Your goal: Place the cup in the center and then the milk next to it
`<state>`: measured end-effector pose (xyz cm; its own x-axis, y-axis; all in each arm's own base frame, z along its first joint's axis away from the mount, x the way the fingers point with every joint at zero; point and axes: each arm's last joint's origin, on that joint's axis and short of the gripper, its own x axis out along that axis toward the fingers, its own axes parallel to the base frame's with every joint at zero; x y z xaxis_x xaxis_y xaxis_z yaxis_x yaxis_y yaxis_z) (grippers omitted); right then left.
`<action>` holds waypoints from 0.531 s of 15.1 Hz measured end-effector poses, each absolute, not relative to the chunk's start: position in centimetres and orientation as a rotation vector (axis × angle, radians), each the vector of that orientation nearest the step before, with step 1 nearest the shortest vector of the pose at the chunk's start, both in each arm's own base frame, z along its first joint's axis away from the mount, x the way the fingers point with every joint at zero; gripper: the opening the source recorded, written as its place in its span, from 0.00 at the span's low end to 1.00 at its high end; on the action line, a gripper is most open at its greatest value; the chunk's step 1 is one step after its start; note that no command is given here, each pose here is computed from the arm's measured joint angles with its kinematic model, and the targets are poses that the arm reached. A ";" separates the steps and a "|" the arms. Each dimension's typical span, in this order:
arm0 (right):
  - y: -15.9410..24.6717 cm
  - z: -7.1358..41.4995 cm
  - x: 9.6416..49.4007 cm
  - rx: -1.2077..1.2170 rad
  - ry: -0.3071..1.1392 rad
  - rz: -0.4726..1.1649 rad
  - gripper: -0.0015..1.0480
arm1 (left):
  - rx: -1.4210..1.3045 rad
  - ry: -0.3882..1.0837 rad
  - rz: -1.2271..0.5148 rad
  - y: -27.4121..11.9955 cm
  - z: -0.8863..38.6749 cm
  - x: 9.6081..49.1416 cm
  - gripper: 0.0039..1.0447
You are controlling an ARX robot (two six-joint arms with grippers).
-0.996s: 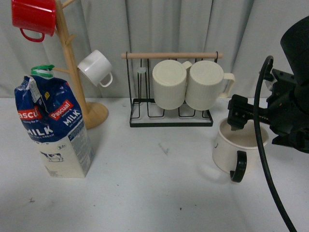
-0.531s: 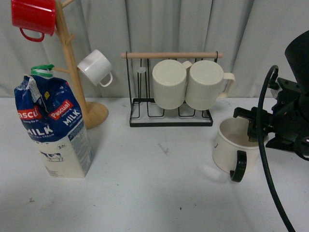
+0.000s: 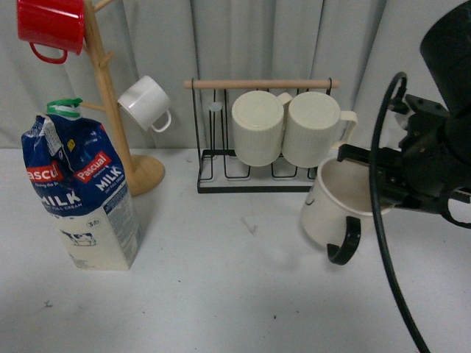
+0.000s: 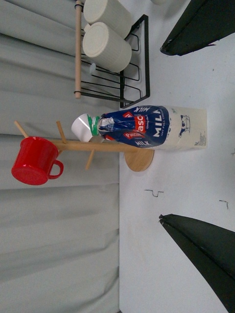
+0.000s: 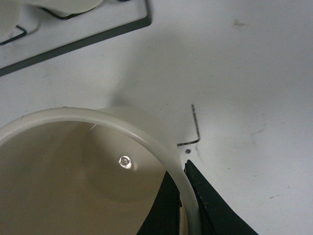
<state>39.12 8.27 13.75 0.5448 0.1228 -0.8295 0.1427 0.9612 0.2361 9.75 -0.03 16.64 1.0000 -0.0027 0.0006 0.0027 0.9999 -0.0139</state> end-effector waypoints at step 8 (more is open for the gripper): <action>16.6 13.2 40.5 0.111 1.083 0.085 0.03 | -0.014 -0.001 -0.002 0.0 16.6 9.7 0.94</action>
